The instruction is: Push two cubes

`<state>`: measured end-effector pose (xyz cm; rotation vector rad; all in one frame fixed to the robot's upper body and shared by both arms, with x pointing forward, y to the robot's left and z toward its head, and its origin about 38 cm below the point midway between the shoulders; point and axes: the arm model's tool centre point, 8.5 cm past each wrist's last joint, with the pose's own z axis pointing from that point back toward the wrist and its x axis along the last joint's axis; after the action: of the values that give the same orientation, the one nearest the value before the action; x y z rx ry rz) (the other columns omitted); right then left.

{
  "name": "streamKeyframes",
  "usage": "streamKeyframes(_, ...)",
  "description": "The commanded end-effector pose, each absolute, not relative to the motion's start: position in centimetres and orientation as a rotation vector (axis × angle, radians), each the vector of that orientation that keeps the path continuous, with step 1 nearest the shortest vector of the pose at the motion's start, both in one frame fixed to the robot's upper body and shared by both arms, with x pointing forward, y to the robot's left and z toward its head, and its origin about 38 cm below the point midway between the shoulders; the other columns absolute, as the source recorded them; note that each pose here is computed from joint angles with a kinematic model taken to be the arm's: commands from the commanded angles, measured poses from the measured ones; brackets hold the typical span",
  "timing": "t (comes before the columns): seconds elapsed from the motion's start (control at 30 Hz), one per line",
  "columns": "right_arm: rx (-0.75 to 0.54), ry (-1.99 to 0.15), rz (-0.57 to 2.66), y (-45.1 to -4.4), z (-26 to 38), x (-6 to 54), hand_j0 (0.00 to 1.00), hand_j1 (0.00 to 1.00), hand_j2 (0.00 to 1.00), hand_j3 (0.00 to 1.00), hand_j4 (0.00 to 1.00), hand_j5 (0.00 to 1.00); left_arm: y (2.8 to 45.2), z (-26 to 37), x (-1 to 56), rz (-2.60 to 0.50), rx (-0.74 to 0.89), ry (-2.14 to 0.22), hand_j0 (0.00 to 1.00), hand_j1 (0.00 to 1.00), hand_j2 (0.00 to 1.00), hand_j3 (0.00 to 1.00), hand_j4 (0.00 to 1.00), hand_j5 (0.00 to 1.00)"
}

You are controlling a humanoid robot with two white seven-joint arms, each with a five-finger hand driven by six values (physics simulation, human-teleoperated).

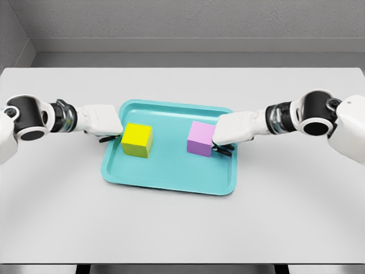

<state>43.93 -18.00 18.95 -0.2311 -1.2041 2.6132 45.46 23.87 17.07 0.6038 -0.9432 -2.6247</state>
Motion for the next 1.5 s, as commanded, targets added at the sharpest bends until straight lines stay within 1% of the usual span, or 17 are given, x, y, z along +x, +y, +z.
streamKeyframes(0.0, -0.227, -1.207, 2.612, -17.7, 18.8, 44.0, 0.13, 0.13, 0.13, 0.13, 0.13, 0.13, 23.0, 16.9, 45.3, -2.633, 0.577, -0.966, 0.0, 0.0, 0.0, 0.0, 0.0, 0.0)
streamKeyframes(0.27, -0.242, -1.215, 2.63, -16.3, 18.9, 44.5, 0.13, 0.13, 0.13, 0.13, 0.13, 0.13, 21.1, 17.1, 45.5, -2.639, 0.571, -1.014, 0.0, 0.0, 0.0, 0.0, 0.0, 0.0)
streamKeyframes(0.3, -0.253, -1.203, 2.618, -16.8, 18.9, 44.8, 0.17, 0.17, 0.17, 0.17, 0.17, 0.17, 21.0, 17.1, 45.6, -2.636, 0.571, -1.017, 0.0, 0.0, 0.0, 0.0, 0.0, 0.0)
streamKeyframes(0.4, -0.263, -1.2, 2.61, -17.2, 19.0, 45.0, 0.17, 0.17, 0.17, 0.17, 0.17, 0.17, 21.4, 17.3, 45.9, -2.628, 0.583, -1.009, 0.0, 0.0, 0.0, 0.0, 0.0, 0.0)
streamKeyframes(0.43, -0.263, -1.199, 2.609, -17.3, 19.0, 45.0, 0.2, 0.2, 0.2, 0.2, 0.2, 0.2, 21.4, 17.3, 45.9, -2.628, 0.583, -1.009, 0.0, 0.0, 0.0, 0.0, 0.0, 0.0)
streamKeyframes(0.6, -0.264, -1.199, 2.608, -17.3, 19.0, 45.0, 0.23, 0.23, 0.23, 0.23, 0.23, 0.23, 21.4, 17.4, 46.0, -2.627, 0.588, -1.01, 0.0, 0.0, 0.0, 0.0, 0.0, 0.0)
streamKeyframes(0.7, -0.267, -1.198, 2.608, -17.4, 19.1, 45.0, 0.24, 0.24, 0.24, 0.24, 0.24, 0.24, 21.2, 17.6, 46.0, -2.627, 0.591, -1.017, 0.0, 0.0, 0.0, 0.0, 0.0, 0.0)
streamKeyframes(0.87, -0.267, -1.198, 2.608, -17.4, 19.1, 45.0, 0.27, 0.27, 0.27, 0.27, 0.27, 0.27, 19.3, 17.6, 46.0, -2.636, 0.576, -1.066, 0.0, 0.0, 0.0, 0.0, 0.0, 0.0)
streamKeyframes(1.1, -0.269, -1.198, 2.608, -17.4, 19.2, 45.1, 0.31, 0.31, 0.31, 0.31, 0.31, 0.31, 19.1, 18.1, 47.0, -2.616, 0.589, -1.069, 0.0, 0.0, 0.0, 0.0, 0.0, 0.0)
streamKeyframes(1.17, -0.271, -1.199, 2.609, -17.4, 19.2, 45.1, 0.31, 0.31, 0.31, 0.31, 0.31, 0.31, 19.5, 18.6, 47.5, -2.596, 0.606, -1.07, 0.0, 0.0, 0.0, 0.0, 0.0, 0.0)
streamKeyframes(1.23, -0.28, -1.206, 2.604, -17.4, 19.5, 45.2, 0.34, 0.34, 0.34, 0.34, 0.34, 0.34, 21.2, 19.4, 48.4, -2.549, 0.638, -1.049, 0.0, 0.0, 0.0, 0.0, 0.0, 0.0)
streamKeyframes(1.3, -0.285, -1.198, 2.602, -17.8, 19.6, 45.2, 0.36, 0.36, 0.36, 0.36, 0.36, 0.36, 24.3, 20.3, 48.1, -2.518, 0.65, -1.018, 0.0, 0.0, 0.0, 0.0, 0.0, 0.0)
streamKeyframes(1.37, -0.284, -1.196, 2.601, -17.9, 19.5, 45.2, 0.37, 0.37, 0.37, 0.37, 0.37, 0.37, 27.7, 23.4, 45.0, -2.497, 0.602, -1.087, 0.0, 0.0, 0.0, 0.0, 0.0, 0.0)
streamKeyframes(1.4, -0.285, -1.196, 2.599, -17.9, 19.5, 45.3, 0.38, 0.38, 0.38, 0.38, 0.38, 0.38, 27.5, 24.2, 43.4, -2.517, 0.555, -1.132, 0.0, 0.0, 0.0, 0.0, 0.0, 0.0)
streamKeyframes(1.47, -0.307, -1.213, 2.586, -18.1, 20.2, 45.5, 0.45, 0.45, 0.45, 0.45, 0.45, 0.45, 26.4, 24.9, 42.0, -2.524, 0.485, -1.211, 0.01, 0.01, 0.01, 0.01, 0.01, 0.01)
